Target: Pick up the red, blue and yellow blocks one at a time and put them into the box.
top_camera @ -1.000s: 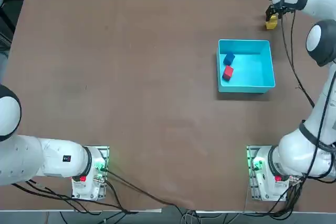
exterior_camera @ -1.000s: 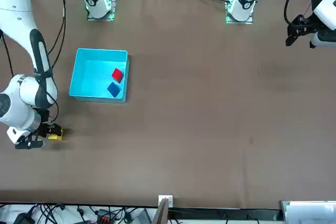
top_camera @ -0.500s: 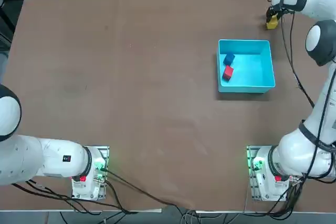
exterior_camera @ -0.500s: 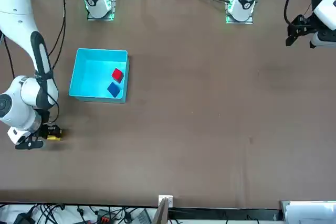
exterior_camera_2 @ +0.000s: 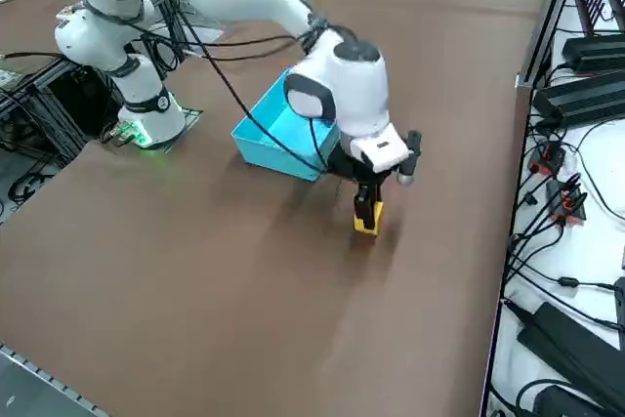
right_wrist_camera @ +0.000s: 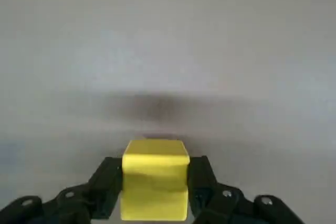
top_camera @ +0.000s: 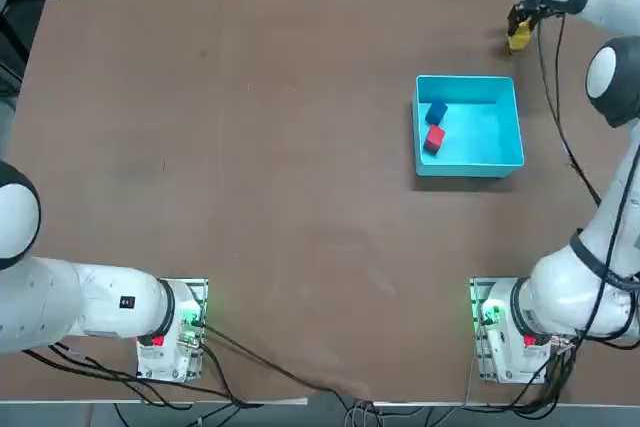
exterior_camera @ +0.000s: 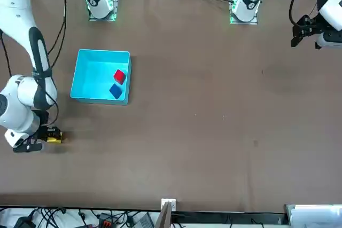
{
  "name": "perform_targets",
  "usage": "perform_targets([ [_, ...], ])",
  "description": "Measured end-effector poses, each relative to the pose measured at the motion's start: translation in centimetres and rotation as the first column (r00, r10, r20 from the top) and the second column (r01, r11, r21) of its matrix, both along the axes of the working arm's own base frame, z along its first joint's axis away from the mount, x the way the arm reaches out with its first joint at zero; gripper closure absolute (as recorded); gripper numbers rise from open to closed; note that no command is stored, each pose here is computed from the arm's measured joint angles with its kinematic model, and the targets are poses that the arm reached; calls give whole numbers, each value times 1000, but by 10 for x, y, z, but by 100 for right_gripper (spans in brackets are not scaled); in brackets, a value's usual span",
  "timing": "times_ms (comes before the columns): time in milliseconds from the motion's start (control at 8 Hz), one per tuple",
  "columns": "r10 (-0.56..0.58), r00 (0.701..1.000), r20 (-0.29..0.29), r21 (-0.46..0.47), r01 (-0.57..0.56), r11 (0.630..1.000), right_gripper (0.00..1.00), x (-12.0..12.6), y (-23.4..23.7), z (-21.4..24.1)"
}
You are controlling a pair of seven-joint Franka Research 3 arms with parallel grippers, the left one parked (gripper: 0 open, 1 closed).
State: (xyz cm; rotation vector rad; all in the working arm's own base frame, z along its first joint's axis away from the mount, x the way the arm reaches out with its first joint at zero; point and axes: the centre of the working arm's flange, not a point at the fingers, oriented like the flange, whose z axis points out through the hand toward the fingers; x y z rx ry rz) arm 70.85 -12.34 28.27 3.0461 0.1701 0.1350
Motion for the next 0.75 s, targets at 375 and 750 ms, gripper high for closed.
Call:
perform_targets([
  [375,30,998,-54,32,-28,999,31,-30,41,108],
  [750,-59,990,-126,43,65,997,31,-103,133,114],
])
